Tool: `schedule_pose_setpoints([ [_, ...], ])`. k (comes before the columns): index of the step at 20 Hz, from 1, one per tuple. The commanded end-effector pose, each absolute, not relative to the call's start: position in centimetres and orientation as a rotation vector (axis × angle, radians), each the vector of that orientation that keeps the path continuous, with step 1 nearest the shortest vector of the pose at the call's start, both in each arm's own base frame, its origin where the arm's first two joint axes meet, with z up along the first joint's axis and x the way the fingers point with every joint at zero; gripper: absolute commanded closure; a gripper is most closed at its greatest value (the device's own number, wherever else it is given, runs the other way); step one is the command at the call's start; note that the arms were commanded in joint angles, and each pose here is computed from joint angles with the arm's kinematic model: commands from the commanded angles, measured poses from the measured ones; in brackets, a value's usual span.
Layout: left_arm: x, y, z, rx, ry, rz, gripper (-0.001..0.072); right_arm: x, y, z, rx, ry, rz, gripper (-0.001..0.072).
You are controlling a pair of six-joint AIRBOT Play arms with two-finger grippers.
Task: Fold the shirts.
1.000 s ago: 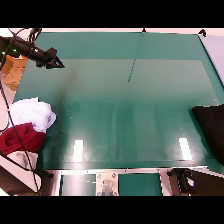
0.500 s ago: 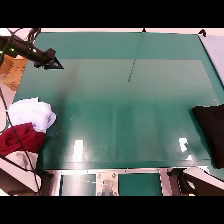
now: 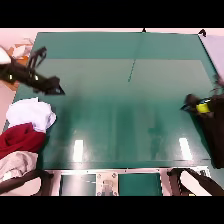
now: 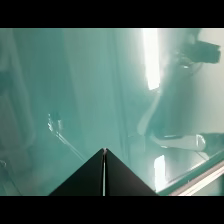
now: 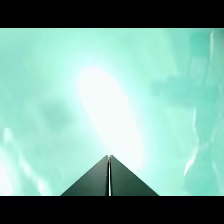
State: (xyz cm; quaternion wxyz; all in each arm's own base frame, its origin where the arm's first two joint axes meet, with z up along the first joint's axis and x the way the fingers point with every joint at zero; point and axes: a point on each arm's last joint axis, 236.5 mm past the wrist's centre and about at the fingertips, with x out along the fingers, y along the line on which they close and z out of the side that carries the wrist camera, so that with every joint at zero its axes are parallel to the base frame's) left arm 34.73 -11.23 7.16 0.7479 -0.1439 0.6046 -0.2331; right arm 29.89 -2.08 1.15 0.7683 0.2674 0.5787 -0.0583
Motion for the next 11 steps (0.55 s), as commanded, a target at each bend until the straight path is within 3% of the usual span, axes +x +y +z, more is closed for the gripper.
schedule_pose_setpoints([
  [1, 28.8, -11.8, 5.1, -0.325, 1.307, -0.468, 0.0684, 27.4, 5.4, -1.7, 0.468, 1.301, 0.040, 0.0696],
  [11, 27.2, -11.1, 4.8, -0.292, 1.308, -0.451, 0.0683, 26.3, 8.5, -1.8, 0.388, 1.332, 0.141, 0.0696],
])
